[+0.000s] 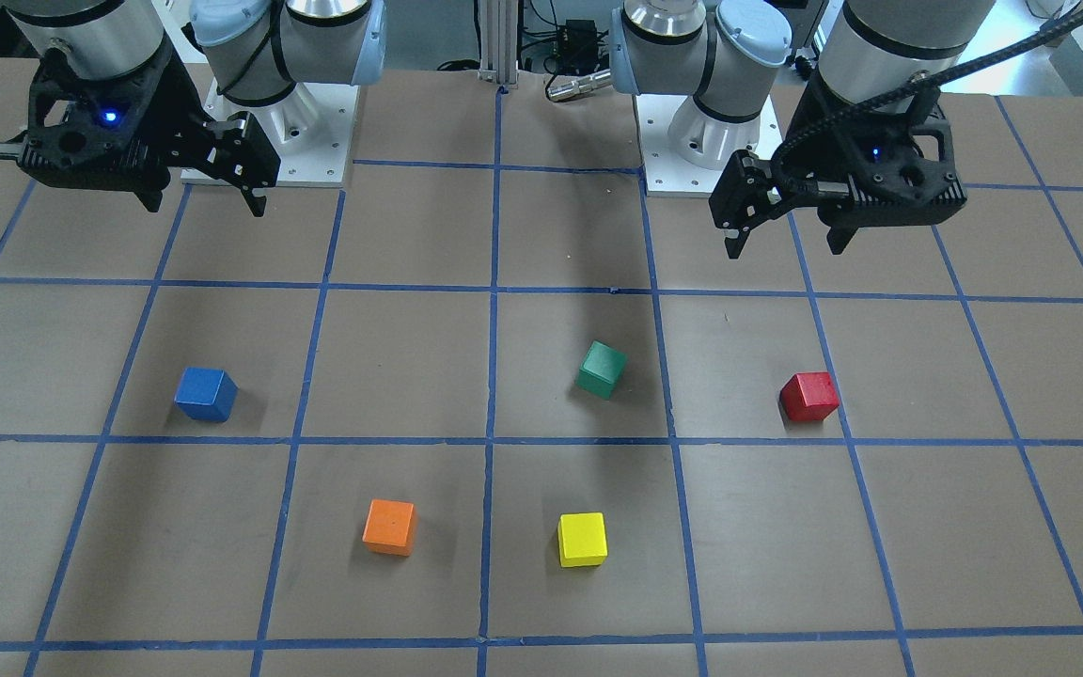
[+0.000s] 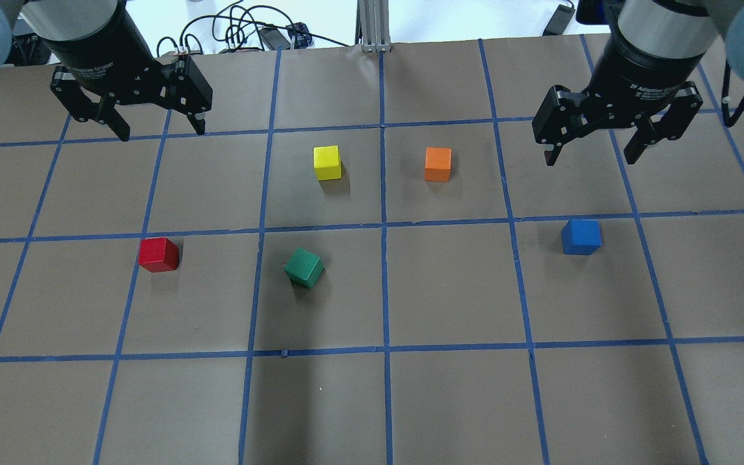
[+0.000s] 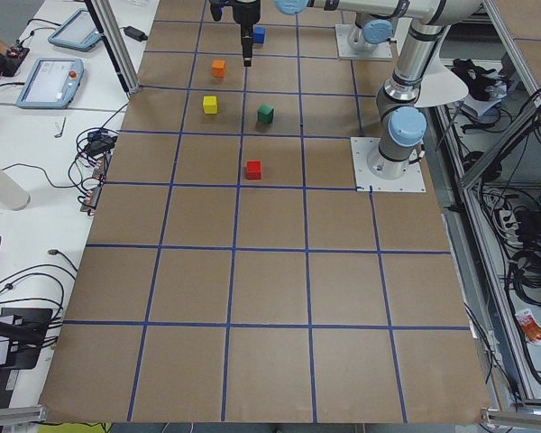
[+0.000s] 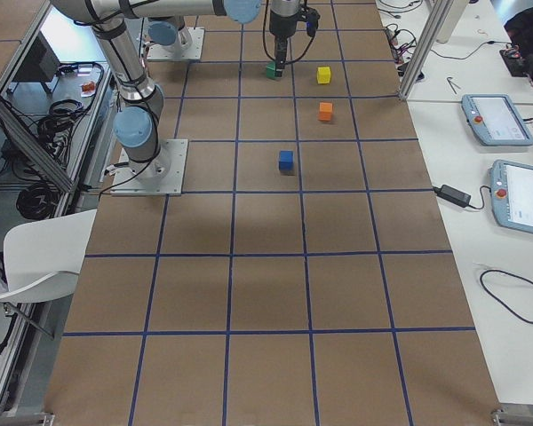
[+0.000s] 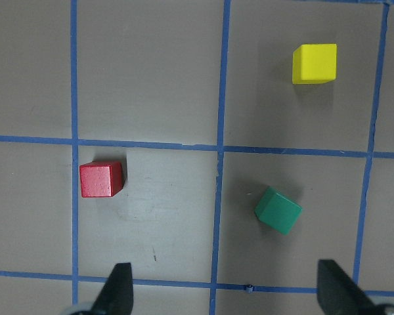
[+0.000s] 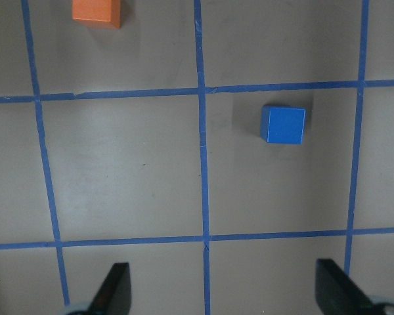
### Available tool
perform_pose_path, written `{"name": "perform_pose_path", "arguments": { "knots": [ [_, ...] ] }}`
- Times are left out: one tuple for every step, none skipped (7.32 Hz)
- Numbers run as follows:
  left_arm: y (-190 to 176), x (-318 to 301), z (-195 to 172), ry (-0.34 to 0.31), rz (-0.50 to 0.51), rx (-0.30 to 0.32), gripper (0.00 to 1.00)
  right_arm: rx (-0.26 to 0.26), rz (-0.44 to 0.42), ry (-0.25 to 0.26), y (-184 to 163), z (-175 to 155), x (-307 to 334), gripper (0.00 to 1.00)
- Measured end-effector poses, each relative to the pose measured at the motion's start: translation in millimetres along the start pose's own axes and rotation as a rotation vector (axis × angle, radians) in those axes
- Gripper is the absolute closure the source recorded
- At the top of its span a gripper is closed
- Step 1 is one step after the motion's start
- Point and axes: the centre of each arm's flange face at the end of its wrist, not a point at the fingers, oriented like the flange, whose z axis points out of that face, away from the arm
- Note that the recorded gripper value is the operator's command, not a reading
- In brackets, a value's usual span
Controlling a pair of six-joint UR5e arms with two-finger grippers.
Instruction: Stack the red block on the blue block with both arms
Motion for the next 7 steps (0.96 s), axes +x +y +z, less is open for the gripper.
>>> {"name": "perform_pose_path", "arguments": {
  "knots": [
    [1.3, 0.0, 0.5, -0.001, 0.001, -0.004, 0.00, 0.000, 0.000, 0.000, 0.0, 0.2, -0.1, 0.00],
    [3.2, 0.3, 1.3, -0.002, 0.003, -0.006, 0.00, -0.001, 0.000, -0.001, 0.1, 0.3, -0.2, 0.00],
    [4.3, 0.5, 1.7, -0.002, 0.003, -0.007, 0.00, 0.000, 0.000, -0.002, 0.0, 0.3, 0.0, 0.00],
    [4.8, 0.9, 2.6, -0.003, 0.004, -0.010, 0.00, 0.000, 0.001, -0.001, -0.1, 0.2, 0.2, 0.00],
    [6.0, 1.1, 3.3, -0.004, 0.005, -0.012, 0.00, 0.001, 0.000, -0.002, -0.2, 0.2, 0.1, 0.00],
    [8.7, 1.3, 4.9, -0.004, 0.006, -0.016, 0.00, 0.000, -0.001, -0.002, -0.2, 0.3, -0.2, 0.00],
    [12.0, 1.4, 6.2, -0.005, 0.006, -0.017, 0.00, 0.000, -0.002, -0.001, -0.7, 0.7, -0.2, 0.00]
  ]
}}
